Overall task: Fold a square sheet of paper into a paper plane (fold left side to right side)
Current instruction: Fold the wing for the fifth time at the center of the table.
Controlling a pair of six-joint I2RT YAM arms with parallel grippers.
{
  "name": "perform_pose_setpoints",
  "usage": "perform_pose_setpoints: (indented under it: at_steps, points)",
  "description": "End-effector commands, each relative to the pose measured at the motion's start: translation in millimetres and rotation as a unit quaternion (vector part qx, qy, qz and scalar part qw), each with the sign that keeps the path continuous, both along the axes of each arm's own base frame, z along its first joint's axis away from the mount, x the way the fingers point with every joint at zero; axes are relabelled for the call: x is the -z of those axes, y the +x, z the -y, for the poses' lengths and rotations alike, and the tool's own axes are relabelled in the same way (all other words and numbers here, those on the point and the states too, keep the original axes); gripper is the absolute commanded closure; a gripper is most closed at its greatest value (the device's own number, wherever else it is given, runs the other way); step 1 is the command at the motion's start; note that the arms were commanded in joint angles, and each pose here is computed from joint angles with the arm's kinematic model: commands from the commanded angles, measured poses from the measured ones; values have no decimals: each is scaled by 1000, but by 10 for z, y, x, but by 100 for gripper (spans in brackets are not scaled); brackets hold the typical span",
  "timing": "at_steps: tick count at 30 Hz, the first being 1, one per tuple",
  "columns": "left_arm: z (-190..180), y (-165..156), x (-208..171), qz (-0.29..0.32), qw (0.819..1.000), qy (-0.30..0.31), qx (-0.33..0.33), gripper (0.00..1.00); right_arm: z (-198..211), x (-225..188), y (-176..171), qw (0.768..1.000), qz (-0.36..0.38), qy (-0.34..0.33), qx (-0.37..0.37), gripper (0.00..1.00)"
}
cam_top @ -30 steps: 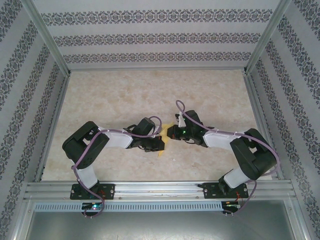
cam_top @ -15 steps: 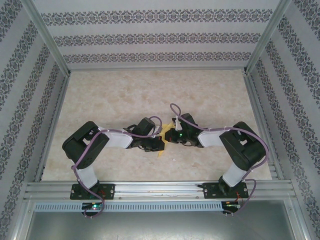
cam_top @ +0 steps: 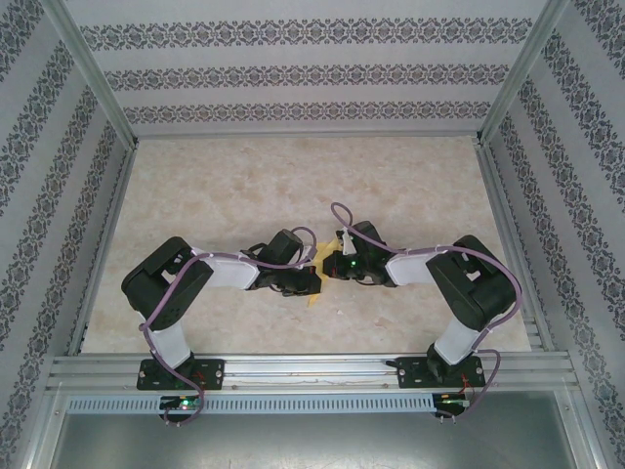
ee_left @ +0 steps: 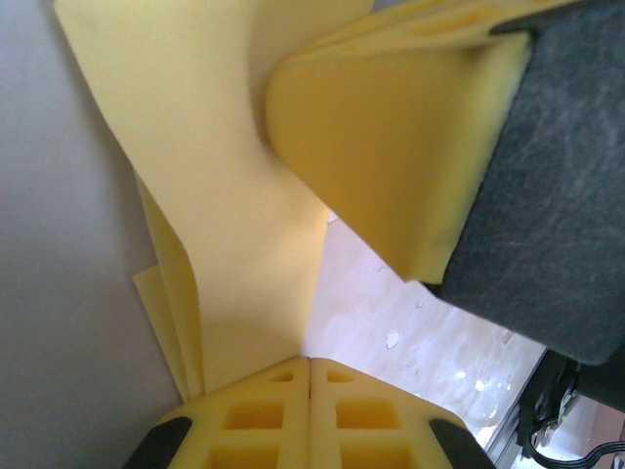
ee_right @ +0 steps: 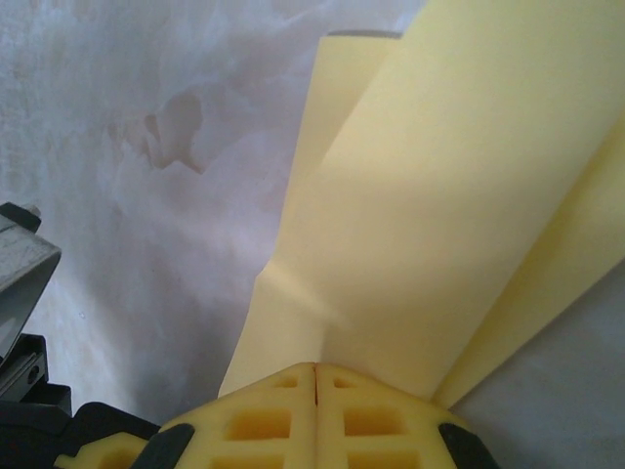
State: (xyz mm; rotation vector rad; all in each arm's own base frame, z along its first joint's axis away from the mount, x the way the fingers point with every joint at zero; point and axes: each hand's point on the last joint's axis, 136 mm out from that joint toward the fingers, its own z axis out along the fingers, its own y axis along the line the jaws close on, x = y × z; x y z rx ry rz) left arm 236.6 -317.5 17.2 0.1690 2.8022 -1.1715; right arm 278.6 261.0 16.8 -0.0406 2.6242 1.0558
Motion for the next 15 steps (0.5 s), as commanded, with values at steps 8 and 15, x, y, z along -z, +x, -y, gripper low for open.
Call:
perform_pose_setpoints:
  at_steps: [8,15]
  points:
    - [-406,-209,425,-50,994,92,-16,97,321,123,324,998,13,-51,39,100]
    - [-411,-205,423,-50,995,90,-17,97,439,118,462,997,17,-60,51,100]
